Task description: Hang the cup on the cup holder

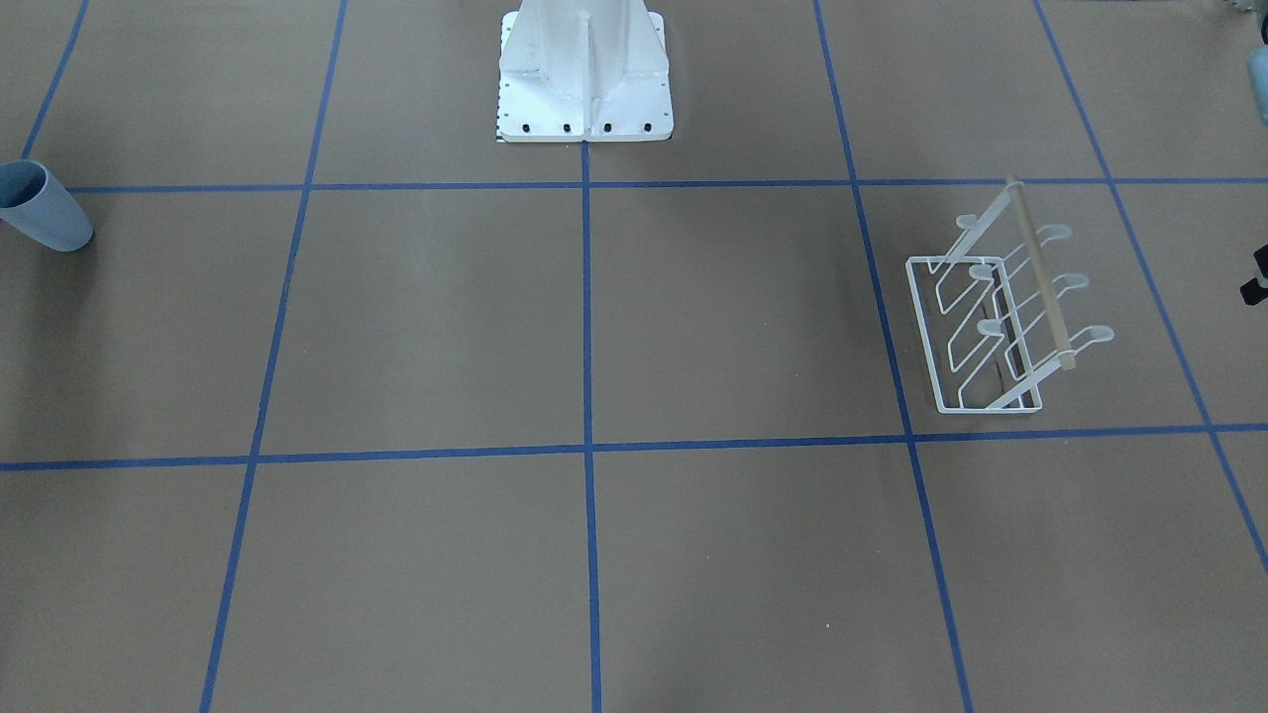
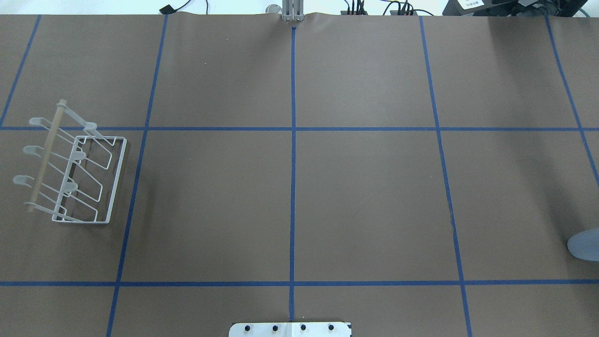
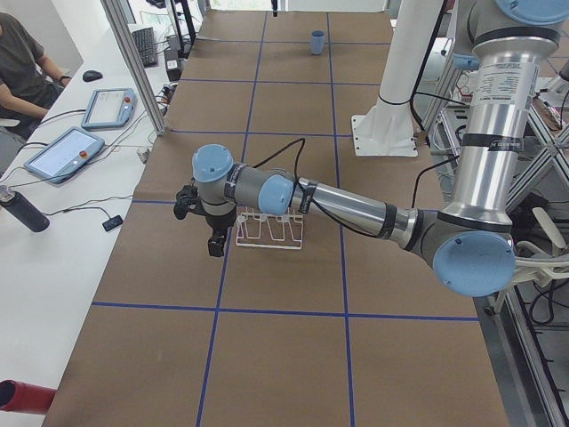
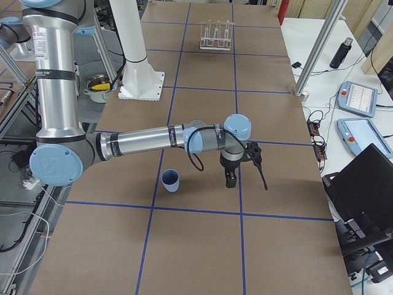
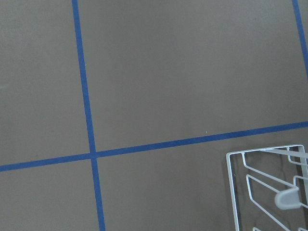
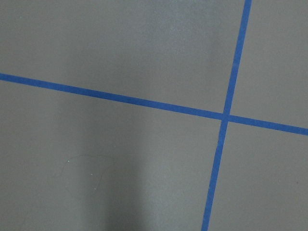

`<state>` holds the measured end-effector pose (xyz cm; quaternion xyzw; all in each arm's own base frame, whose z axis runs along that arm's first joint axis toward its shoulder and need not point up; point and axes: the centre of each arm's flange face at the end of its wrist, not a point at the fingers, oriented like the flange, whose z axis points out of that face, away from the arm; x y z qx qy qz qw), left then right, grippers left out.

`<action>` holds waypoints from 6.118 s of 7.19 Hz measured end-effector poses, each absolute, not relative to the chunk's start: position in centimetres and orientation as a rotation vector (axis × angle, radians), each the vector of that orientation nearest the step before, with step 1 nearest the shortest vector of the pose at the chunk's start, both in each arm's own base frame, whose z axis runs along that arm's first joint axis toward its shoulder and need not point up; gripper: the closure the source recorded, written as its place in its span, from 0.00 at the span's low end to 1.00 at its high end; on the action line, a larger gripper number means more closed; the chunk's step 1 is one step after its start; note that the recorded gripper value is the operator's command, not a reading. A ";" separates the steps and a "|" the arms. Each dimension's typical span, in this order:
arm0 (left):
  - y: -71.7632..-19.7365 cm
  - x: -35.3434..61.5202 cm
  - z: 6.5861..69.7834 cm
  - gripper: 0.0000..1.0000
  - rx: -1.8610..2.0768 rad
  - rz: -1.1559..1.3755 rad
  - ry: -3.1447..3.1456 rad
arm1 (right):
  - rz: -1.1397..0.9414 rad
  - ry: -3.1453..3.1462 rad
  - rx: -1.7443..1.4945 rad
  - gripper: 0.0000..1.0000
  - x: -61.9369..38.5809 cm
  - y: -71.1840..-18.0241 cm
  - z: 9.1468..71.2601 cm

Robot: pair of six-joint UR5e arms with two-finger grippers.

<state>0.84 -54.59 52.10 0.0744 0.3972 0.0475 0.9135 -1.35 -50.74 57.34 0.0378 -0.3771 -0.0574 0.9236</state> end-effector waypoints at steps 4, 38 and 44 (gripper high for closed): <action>-54.2 0.7 52.5 0.02 0.163 0.100 0.821 | -0.113 -0.776 0.102 0.00 -2.5 -49.8 57.9; -53.3 1.9 54.0 0.02 0.067 0.024 0.894 | -0.389 -0.829 0.059 0.24 -7.6 -31.2 65.8; -53.4 2.0 53.1 0.02 0.082 0.031 0.910 | -0.389 -0.852 0.045 1.00 -8.0 -31.3 65.9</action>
